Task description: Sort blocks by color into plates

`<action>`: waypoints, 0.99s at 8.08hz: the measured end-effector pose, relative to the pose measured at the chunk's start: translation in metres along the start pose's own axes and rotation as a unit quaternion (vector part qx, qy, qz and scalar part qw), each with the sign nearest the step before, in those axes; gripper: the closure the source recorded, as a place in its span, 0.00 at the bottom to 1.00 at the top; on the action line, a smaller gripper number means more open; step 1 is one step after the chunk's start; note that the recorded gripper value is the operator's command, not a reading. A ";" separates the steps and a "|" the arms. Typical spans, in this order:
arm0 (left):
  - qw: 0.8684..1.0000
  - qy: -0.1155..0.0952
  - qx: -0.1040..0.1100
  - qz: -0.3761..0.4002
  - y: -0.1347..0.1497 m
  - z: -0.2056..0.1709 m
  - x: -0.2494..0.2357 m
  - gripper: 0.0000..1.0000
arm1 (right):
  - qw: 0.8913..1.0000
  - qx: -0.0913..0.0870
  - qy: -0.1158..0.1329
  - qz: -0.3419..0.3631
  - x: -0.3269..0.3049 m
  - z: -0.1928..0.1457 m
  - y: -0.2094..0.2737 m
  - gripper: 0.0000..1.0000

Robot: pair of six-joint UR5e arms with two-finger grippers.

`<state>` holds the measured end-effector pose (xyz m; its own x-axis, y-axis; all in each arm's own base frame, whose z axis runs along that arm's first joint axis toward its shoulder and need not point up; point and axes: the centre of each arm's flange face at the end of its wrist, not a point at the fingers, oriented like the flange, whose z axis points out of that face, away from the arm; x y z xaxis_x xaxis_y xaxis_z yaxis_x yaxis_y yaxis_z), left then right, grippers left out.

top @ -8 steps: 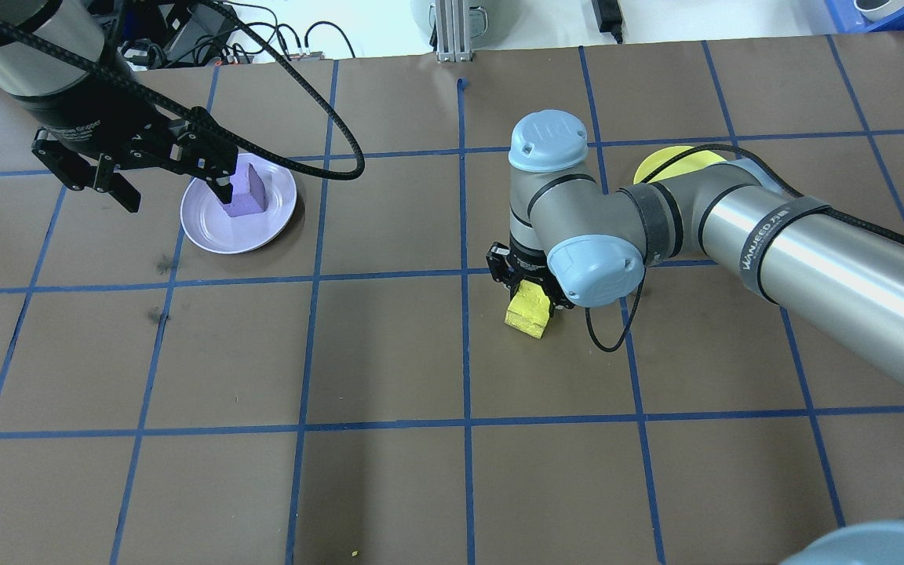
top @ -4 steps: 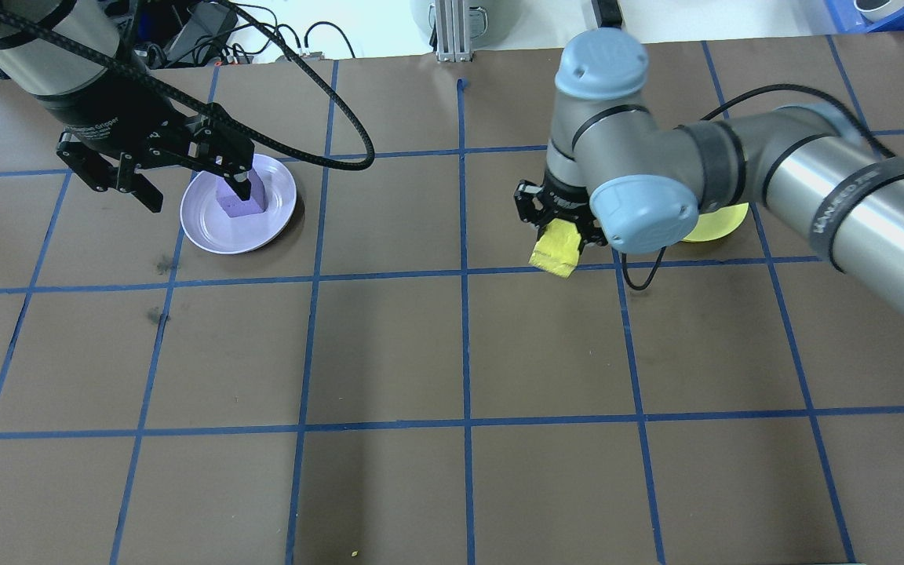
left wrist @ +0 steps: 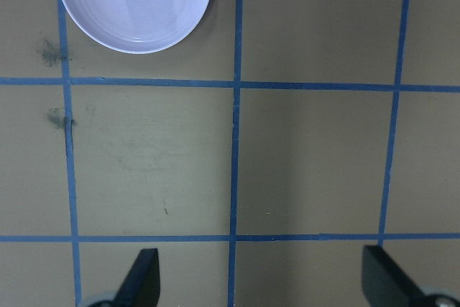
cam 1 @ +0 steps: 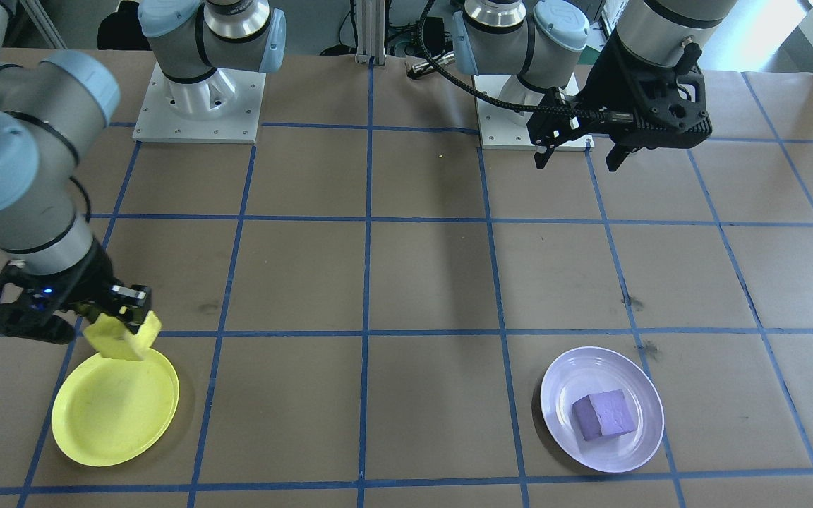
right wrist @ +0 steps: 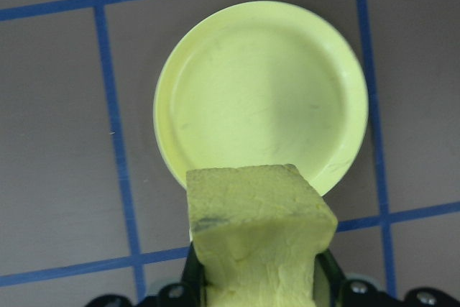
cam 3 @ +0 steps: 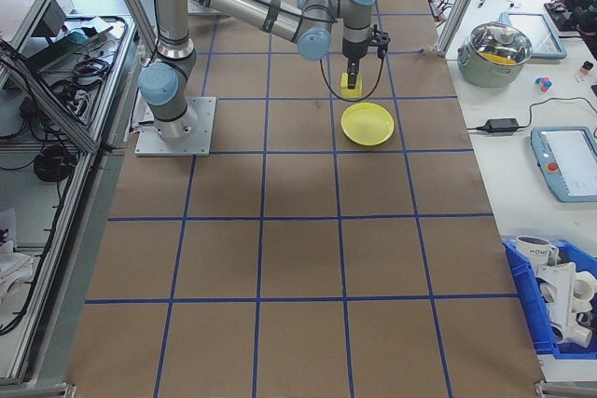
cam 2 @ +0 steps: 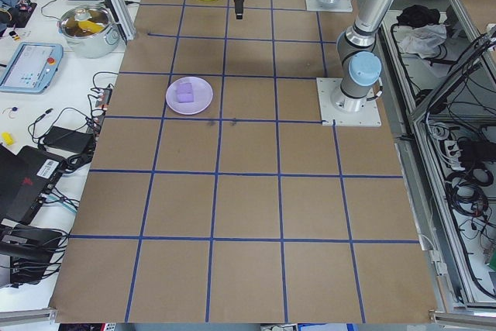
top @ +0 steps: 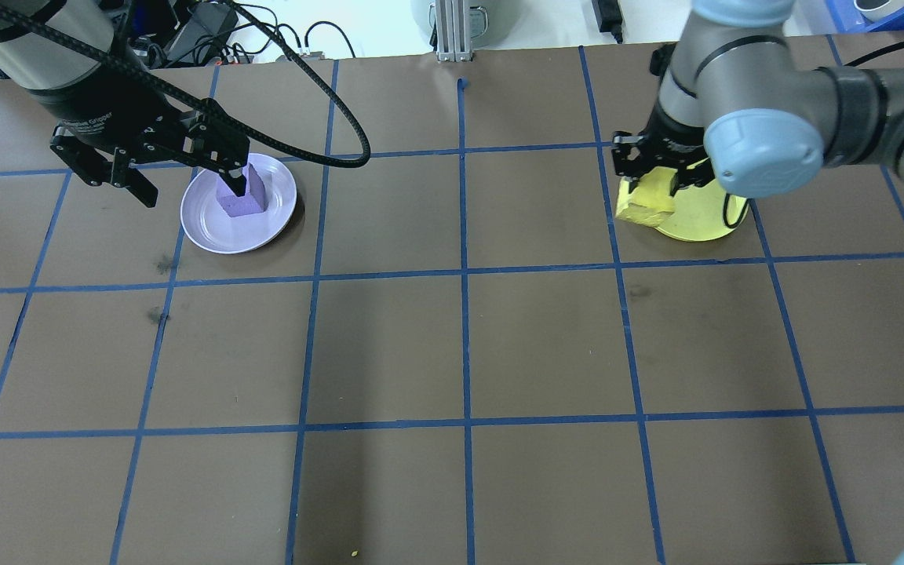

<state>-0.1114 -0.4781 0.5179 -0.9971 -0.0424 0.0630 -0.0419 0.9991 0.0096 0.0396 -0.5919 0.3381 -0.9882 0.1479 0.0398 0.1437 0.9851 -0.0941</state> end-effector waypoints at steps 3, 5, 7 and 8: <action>0.999 -0.050 -0.001 -0.006 -0.001 -0.002 -0.022 0.00 | 0.999 0.005 0.009 -0.049 0.077 0.050 -0.054 1.00; 0.998 -0.061 -0.003 -0.005 0.000 -0.001 -0.027 0.00 | 0.999 0.002 0.005 -0.054 0.081 0.071 -0.077 1.00; 0.998 -0.063 -0.005 -0.004 0.001 0.001 -0.028 0.00 | 0.997 -0.013 -0.001 -0.071 0.061 0.072 -0.081 1.00; 0.998 -0.063 -0.005 -0.004 0.001 0.001 -0.028 0.00 | 0.997 -0.022 -0.003 -0.080 0.051 0.077 -0.080 0.76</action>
<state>-0.0836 -0.4754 0.5155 -0.9969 -0.0487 -0.0624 -0.0500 0.9986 0.0190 -0.0267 -0.6697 0.2714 -0.9989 -0.0121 0.0447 -0.0141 0.9989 -0.0439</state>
